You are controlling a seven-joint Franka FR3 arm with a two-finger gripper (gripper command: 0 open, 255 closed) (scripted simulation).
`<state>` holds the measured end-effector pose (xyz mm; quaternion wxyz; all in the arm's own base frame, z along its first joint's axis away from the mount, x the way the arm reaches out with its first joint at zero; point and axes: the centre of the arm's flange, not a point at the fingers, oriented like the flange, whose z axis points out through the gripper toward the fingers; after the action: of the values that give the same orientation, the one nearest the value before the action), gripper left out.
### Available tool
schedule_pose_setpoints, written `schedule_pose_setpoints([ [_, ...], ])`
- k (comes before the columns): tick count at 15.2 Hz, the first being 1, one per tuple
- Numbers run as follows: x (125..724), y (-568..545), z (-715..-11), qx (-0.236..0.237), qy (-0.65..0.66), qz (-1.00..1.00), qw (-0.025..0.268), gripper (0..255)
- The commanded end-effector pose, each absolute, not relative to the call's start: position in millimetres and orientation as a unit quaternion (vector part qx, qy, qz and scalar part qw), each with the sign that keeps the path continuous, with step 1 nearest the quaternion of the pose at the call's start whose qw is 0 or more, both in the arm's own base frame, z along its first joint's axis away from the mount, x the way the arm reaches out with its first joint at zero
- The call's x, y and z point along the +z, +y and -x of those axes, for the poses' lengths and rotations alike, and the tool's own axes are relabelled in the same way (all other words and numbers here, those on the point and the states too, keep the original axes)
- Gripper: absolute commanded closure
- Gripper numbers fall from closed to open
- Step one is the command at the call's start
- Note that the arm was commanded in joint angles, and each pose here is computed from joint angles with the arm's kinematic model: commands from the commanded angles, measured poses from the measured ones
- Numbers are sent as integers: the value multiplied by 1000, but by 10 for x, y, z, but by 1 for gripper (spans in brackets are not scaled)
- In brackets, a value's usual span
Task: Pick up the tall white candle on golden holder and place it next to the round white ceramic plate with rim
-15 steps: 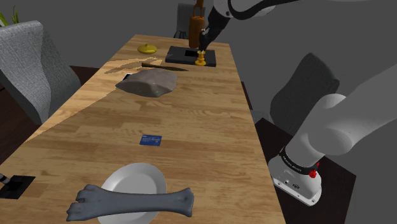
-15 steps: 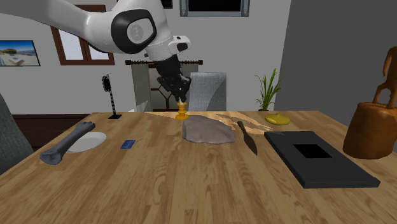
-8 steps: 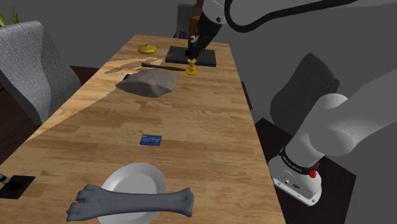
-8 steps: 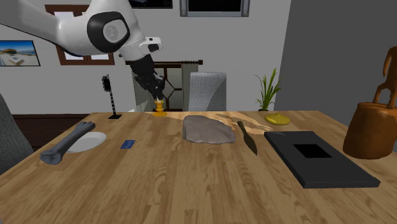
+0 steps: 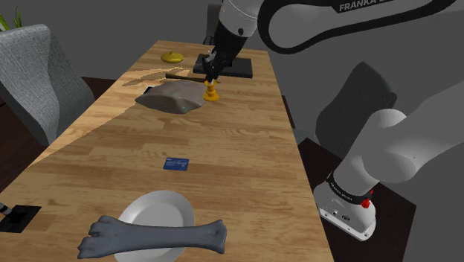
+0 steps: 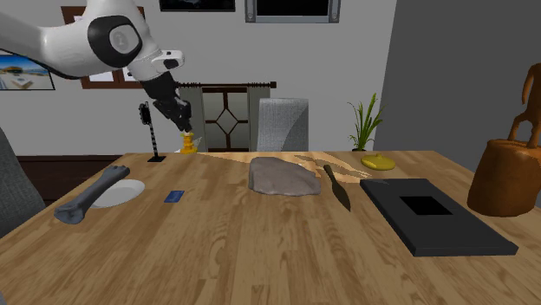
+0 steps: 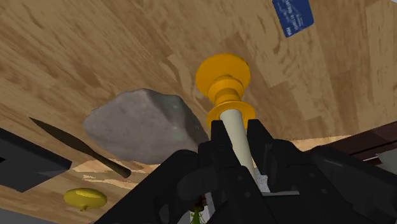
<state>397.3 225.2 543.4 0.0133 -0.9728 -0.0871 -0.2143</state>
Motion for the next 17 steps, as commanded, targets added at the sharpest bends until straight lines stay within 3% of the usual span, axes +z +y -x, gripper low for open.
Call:
schedule_pose_setpoints([
  [1,5434,2511,-3905,-214,-86,973,14,255],
  [17,5442,4474,-3125,-214,-86,973,14,255],
])
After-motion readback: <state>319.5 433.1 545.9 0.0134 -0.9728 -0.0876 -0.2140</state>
